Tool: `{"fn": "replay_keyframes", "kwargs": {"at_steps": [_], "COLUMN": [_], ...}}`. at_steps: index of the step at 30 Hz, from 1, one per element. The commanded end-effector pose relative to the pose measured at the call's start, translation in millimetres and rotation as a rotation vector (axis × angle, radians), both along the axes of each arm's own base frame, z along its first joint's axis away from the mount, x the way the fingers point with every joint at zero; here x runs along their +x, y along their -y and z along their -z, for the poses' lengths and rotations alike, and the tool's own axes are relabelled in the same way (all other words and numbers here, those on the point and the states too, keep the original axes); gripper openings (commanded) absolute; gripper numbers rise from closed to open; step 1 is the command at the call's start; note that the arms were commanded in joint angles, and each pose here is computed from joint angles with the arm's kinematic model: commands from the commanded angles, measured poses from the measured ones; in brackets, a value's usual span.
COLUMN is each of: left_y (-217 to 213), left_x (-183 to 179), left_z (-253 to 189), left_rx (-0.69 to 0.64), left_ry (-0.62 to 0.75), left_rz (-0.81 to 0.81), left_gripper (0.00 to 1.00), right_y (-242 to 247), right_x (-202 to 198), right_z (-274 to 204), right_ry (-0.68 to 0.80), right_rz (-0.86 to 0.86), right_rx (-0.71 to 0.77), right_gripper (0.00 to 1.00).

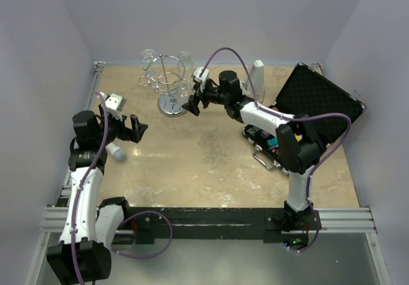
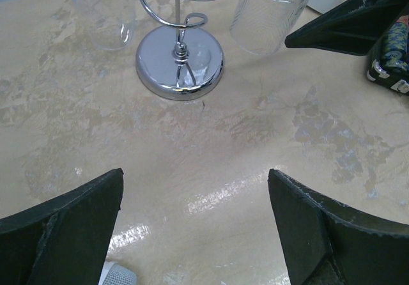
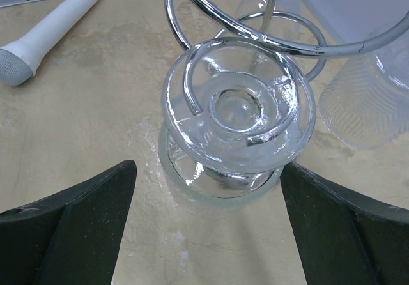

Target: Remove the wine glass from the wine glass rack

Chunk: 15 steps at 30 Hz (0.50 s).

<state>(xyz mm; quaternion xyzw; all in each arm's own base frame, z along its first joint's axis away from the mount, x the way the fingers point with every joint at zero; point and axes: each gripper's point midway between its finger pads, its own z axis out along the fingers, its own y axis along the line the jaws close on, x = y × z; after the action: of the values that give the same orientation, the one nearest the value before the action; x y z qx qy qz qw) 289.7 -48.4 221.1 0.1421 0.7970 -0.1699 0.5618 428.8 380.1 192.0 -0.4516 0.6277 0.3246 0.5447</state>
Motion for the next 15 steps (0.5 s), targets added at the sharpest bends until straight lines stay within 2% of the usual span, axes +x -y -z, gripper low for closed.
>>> {"fn": "replay_keyframes", "kwargs": {"at_steps": [1,15], "left_y": [-3.5,-9.0], "left_x": [7.8,17.4], "left_z": [-13.8,-8.6], "left_rx": [-0.012,0.015], "left_ry": [0.043,0.035], "left_rz": [-0.007,-0.008], "left_gripper": [1.0,0.99], "right_y": [-10.3,-11.9], "right_x": [12.9,14.8], "right_z": [-29.8,-21.4], "right_ry": [0.05,0.044], "right_rz": [0.011,0.023], "right_rx": [0.077,0.098], "right_gripper": [0.97,0.94]}}
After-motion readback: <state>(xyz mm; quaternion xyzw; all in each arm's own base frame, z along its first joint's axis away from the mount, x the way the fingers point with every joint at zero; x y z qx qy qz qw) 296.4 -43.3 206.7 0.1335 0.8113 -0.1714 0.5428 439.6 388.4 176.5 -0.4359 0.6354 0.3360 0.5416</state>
